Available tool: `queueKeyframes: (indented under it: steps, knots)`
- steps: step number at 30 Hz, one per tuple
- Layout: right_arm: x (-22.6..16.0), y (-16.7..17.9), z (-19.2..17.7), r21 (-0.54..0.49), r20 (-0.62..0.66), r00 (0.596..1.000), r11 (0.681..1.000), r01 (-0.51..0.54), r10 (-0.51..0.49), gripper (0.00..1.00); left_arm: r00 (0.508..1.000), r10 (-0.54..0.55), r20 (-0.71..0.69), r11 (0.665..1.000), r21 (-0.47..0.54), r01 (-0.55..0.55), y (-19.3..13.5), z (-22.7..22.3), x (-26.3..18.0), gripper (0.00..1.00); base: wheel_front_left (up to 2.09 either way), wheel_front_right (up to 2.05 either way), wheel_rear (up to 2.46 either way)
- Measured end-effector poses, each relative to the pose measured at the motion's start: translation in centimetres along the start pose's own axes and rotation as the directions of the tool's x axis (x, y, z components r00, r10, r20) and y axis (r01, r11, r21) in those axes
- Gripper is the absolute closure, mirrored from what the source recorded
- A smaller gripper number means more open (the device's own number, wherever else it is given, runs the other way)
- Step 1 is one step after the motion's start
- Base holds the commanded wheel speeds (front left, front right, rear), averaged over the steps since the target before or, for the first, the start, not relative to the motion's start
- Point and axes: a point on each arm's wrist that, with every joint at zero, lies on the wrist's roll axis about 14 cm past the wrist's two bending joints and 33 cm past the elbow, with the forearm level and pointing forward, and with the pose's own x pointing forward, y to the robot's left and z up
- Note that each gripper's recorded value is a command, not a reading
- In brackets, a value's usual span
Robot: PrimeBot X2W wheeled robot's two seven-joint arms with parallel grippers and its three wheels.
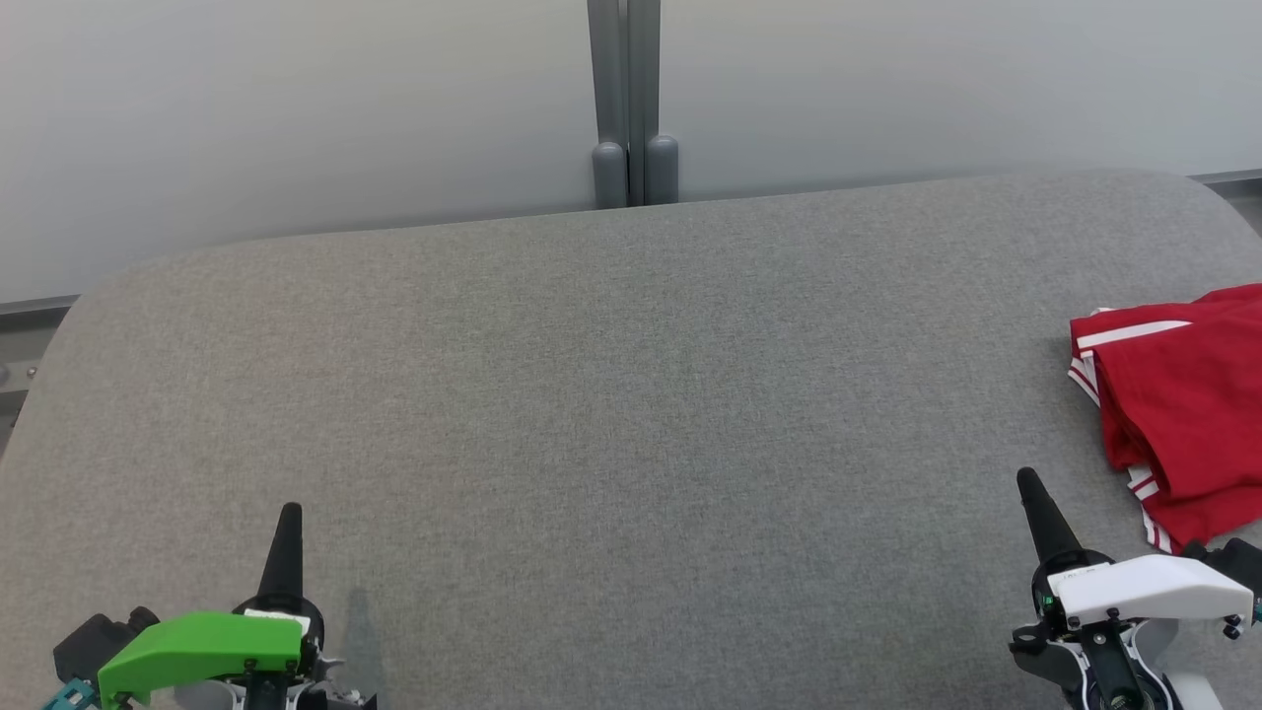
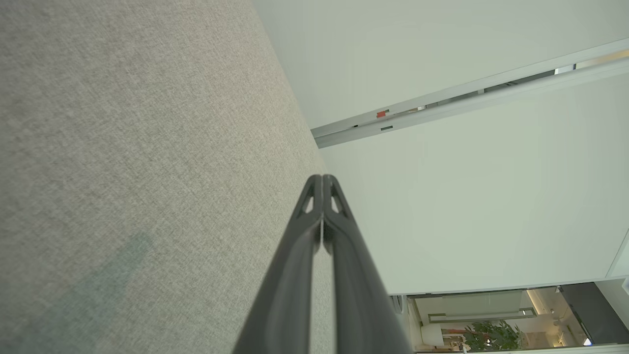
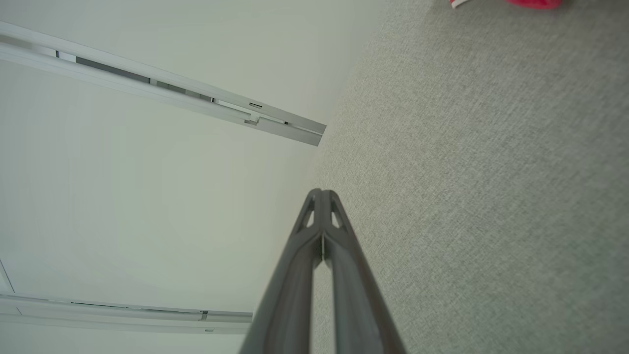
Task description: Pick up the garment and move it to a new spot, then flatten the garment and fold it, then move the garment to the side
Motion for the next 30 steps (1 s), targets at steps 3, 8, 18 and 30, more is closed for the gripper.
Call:
queueKeyframes:
  steps: [3,8,18,30]
  knots:
    - [0.0,0.1,0.1,0.026,0.002,1.0,1.0,-0.002,0.002,1.0,1.0,-0.008,0.0,1.0,-0.021,0.008,-0.2,0.1,0.2,1.0,0.0,0.0,0.0]
    - [0.2,0.3,0.2,0.068,0.001,1.0,0.998,-0.011,0.011,1.0,1.0,-0.013,0.002,0.998,-0.062,0.013,-0.4,0.3,0.3,1.0,0.0,0.0,0.0]
    - [0.2,0.5,0.5,0.148,0.003,1.0,0.989,-0.019,0.019,1.0,1.0,-0.028,0.004,0.991,-0.133,0.029,-0.8,0.6,0.7,1.0,0.0,0.0,0.0]
    - [0.3,0.8,0.7,0.232,0.004,0.999,0.972,-0.033,0.033,1.0,0.999,-0.054,0.009,0.977,-0.206,0.055,-1.5,1.1,1.1,1.0,0.0,0.0,0.0]
